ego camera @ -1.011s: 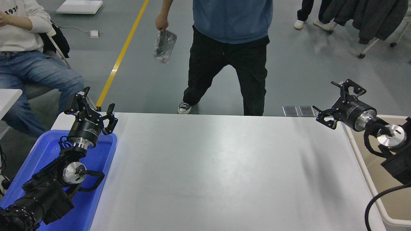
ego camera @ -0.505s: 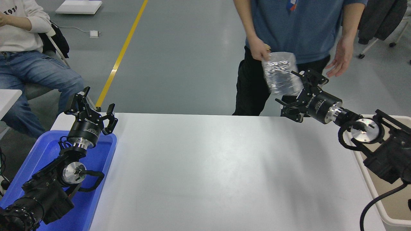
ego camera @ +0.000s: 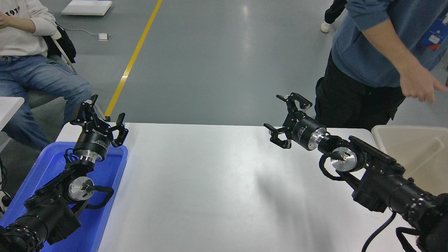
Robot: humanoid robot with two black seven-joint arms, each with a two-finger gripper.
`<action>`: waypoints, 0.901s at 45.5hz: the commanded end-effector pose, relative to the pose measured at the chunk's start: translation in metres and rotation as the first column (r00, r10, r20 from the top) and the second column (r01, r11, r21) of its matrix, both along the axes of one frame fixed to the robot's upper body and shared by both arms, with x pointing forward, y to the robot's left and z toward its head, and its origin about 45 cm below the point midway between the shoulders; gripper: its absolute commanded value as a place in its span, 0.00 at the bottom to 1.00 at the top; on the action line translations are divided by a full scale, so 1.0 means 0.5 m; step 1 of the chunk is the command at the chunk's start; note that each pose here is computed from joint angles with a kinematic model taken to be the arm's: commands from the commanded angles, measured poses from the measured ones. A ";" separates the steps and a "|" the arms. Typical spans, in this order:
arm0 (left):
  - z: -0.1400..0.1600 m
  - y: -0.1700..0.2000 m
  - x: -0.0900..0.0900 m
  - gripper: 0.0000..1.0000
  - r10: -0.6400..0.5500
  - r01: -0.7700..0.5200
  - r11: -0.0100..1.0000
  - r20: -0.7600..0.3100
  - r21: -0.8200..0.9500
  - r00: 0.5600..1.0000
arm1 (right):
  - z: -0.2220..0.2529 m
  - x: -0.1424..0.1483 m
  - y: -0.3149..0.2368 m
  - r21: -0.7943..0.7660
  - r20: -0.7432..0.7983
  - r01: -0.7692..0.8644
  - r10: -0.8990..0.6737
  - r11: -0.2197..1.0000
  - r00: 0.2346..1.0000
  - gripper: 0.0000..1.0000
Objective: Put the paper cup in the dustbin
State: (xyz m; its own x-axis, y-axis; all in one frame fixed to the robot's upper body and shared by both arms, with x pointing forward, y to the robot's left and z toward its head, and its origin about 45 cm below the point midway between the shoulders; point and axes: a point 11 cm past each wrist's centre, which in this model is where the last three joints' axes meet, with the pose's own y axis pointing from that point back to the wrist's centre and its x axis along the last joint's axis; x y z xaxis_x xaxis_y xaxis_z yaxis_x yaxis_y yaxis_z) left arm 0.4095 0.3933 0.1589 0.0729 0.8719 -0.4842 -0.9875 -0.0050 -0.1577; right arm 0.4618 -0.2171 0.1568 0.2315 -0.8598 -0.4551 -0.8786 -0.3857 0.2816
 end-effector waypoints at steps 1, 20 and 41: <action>-0.001 0.001 -0.001 1.00 0.001 -0.001 1.000 -0.001 -0.001 1.000 | -0.027 0.012 -0.036 -0.098 -0.018 0.155 -0.157 0.983 0.987 1.00; -0.001 0.000 -0.001 1.00 0.000 0.000 1.000 -0.001 0.000 1.000 | -0.027 0.011 0.001 -0.066 -0.003 0.142 -0.142 0.988 0.990 1.00; 0.000 0.001 -0.001 1.00 0.001 -0.001 1.000 0.000 0.000 1.000 | -0.051 -0.006 0.014 -0.018 -0.033 0.155 -0.155 0.988 0.987 1.00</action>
